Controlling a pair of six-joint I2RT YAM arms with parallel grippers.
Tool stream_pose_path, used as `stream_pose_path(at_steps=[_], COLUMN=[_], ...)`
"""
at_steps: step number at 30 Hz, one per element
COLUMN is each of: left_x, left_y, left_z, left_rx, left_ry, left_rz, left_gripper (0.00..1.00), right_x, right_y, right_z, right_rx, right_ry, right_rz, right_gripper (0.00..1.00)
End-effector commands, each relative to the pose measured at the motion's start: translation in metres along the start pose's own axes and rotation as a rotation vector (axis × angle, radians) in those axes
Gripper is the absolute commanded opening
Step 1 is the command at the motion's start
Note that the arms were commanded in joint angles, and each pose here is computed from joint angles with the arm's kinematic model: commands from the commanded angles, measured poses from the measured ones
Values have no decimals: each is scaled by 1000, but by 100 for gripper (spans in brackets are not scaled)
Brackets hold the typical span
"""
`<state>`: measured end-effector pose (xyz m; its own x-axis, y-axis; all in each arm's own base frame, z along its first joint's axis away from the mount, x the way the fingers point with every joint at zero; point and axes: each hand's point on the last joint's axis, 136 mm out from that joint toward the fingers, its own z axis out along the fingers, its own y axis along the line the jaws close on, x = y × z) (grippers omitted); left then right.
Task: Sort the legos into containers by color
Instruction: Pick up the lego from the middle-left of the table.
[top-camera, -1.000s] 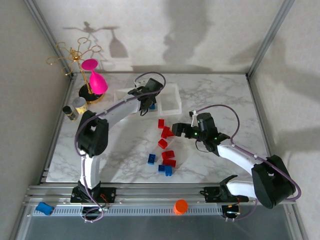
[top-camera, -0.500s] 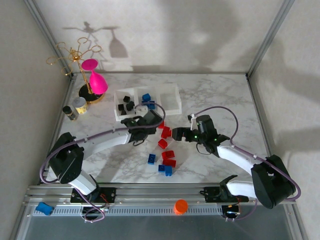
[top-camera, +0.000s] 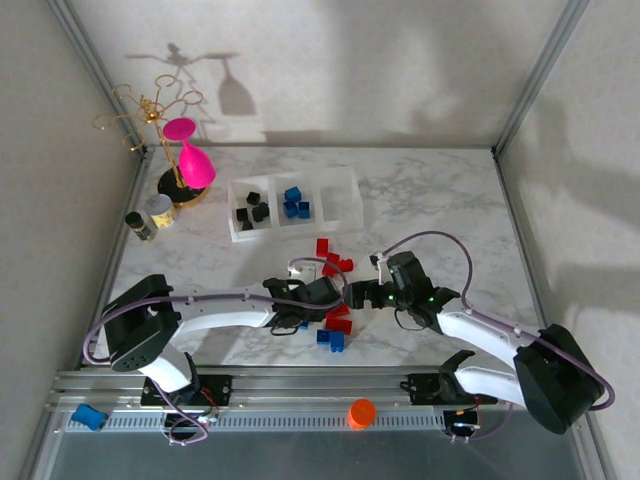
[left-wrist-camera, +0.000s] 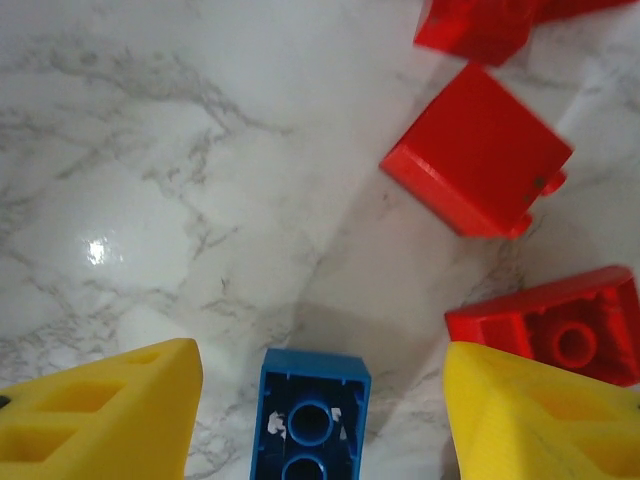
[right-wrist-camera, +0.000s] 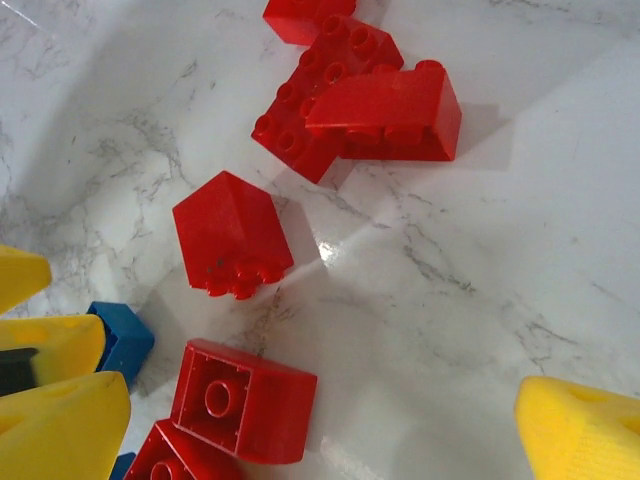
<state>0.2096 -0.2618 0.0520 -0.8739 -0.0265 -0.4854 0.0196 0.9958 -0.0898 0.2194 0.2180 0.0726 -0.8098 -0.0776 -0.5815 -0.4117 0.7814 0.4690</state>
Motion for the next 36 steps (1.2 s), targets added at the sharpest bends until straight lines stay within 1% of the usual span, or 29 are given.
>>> stream_pose_path(at_steps=[1,5,13,15,17,24,29,32,36], left_x=[15,24,31,29,24,18,-7,-37,-85], left_y=[4,-2,8,11,13,13,15,12,12], left_z=[7,13,26,25,24,20,6,-6,-22], left_rx=[-11,19,-42,-63,-80,-89,-88,-86,-98], left_ry=[30,52,60,48,31,16,-40,-101,-183], left_rz=[-27,-14,4,9,17,34,4,-22,-54], left_gripper=[64,60,51,49,45,34,32,31,30], right_x=[1,1,2,2,2,-9,-26,-36,-52], right_y=[-4,-2,-2,-2,0,7,15,16,26], right_z=[-3,-2,0,0,1,0,-9,-12,-19], right_rx=[31,23,28,28,22,6,2,14,-13], right_ry=[-17,-16,-6,-5,-4,-14,-66,-82,-124], right_rz=[-15,-17,-26,-29,-30,-23,-25,-27,-31], right_gripper=[99,99,99,99,99,99,99,99,99])
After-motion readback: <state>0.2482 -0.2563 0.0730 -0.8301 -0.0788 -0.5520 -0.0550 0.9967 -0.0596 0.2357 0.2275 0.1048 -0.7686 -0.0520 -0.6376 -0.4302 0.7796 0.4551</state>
